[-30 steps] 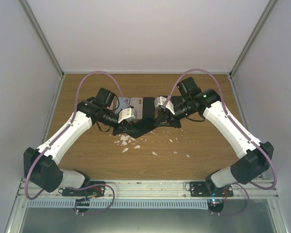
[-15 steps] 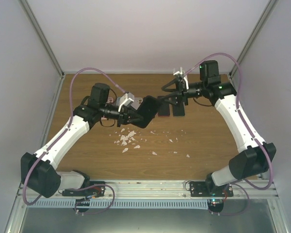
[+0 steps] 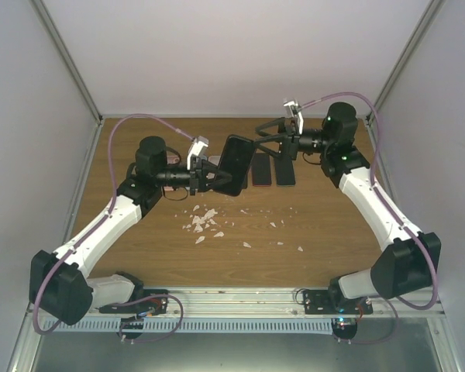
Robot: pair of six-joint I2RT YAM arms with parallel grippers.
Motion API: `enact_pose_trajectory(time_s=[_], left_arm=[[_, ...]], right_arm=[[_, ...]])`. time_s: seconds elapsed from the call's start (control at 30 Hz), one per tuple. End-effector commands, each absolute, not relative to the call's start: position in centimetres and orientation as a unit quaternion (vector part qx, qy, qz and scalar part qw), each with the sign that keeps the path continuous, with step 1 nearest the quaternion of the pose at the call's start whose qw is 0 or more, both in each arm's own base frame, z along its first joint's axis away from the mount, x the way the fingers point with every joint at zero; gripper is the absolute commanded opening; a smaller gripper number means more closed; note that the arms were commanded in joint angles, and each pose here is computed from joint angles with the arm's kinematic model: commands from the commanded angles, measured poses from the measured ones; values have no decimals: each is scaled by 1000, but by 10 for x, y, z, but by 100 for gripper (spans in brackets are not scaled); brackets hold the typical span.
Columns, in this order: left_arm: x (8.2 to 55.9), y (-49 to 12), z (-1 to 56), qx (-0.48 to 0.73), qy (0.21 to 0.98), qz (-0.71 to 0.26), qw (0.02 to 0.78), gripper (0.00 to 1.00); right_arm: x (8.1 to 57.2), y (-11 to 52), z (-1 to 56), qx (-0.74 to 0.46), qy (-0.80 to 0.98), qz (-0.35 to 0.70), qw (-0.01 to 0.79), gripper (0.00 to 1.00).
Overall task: Take the phone out of the phone case
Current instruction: Adjust the phone.
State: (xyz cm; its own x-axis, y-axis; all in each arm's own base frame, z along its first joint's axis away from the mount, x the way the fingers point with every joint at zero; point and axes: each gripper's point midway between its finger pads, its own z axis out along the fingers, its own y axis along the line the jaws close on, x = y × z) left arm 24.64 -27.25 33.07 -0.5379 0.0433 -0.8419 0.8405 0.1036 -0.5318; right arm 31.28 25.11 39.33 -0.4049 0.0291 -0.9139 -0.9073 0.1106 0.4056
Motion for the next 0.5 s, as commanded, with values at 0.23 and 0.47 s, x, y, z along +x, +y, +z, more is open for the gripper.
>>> enact_pose_trajectory(time_s=[0.23, 0.47], left_arm=[[267, -265, 393, 291, 604, -586, 456, 0], [269, -262, 383, 286, 615, -575, 457, 0]], right_arm=[[282, 290, 397, -347, 605, 625, 351, 70], [286, 300, 401, -347, 603, 630, 345, 44]])
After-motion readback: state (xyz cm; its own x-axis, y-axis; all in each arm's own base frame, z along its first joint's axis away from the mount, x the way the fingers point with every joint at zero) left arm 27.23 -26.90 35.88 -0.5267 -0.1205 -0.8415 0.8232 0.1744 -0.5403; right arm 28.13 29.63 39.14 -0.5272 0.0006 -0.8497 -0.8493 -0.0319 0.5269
